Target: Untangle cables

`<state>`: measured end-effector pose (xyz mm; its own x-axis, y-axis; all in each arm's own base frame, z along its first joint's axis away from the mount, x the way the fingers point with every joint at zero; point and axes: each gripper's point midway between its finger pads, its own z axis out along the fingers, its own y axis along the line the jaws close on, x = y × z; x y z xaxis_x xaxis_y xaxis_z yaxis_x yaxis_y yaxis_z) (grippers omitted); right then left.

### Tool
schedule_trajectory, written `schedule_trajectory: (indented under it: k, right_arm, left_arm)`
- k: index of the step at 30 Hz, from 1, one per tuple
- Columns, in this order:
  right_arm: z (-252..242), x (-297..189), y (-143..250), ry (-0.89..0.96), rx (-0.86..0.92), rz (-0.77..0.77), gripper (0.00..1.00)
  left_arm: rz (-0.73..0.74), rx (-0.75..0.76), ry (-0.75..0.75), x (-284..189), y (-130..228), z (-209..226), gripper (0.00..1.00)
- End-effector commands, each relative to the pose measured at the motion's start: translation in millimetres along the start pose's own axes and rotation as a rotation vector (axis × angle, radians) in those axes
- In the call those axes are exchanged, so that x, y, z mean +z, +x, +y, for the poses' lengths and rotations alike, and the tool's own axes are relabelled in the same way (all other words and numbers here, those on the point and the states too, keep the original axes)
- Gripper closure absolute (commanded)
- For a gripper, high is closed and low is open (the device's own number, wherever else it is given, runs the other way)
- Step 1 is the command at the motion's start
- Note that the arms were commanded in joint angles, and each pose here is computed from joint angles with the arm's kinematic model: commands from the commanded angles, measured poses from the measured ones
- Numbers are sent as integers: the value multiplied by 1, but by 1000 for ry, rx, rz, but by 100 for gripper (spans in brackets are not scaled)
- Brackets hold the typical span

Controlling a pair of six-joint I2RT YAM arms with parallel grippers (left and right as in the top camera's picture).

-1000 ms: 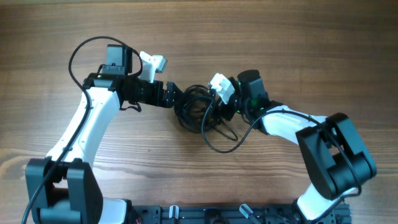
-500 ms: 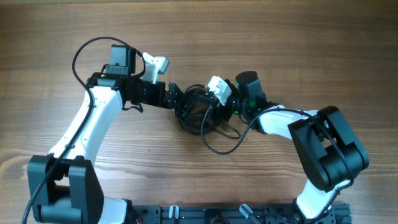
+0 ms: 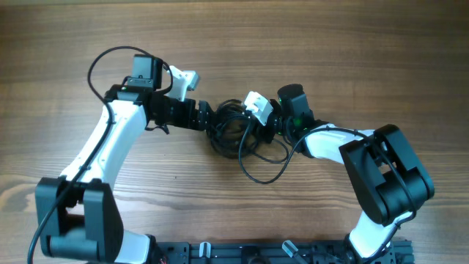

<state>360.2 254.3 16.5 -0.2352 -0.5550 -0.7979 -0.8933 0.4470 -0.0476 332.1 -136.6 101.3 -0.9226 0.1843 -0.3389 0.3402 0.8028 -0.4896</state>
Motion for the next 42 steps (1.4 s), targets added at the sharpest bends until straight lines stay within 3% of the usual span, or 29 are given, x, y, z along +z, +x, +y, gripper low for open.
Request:
schedule_trajectory:
  k: [1,5,13,21,33,36,39,42]
  right_arm:
    - [0,5,9,1,-4,24,66]
    - [1,5,9,-1,1,27,81]
    - [3,5,13,-8,51,41,96]
    - [-4,3,-24,-10,165,-111,96]
    - [-3,4,-21,-16,171,-101,96]
    - [-2,4,-16,-12,180,-78,66]
    - [4,5,-1,-33,124,-20,60]
    - [5,5,10,-23,120,28,63]
  left_arm:
    - [66,12,13,20,11,-7,8]
    - [74,-6,-56,30,10,-5,7]
    - [75,-105,-167,31,12,14,7]
    - [156,-179,-173,49,41,25,7]
    - [131,-167,-171,56,41,29,5]
    - [150,-176,-173,60,52,32,5]
    - [167,-184,-174,62,60,33,6]
    - [156,-179,-173,63,58,34,5]
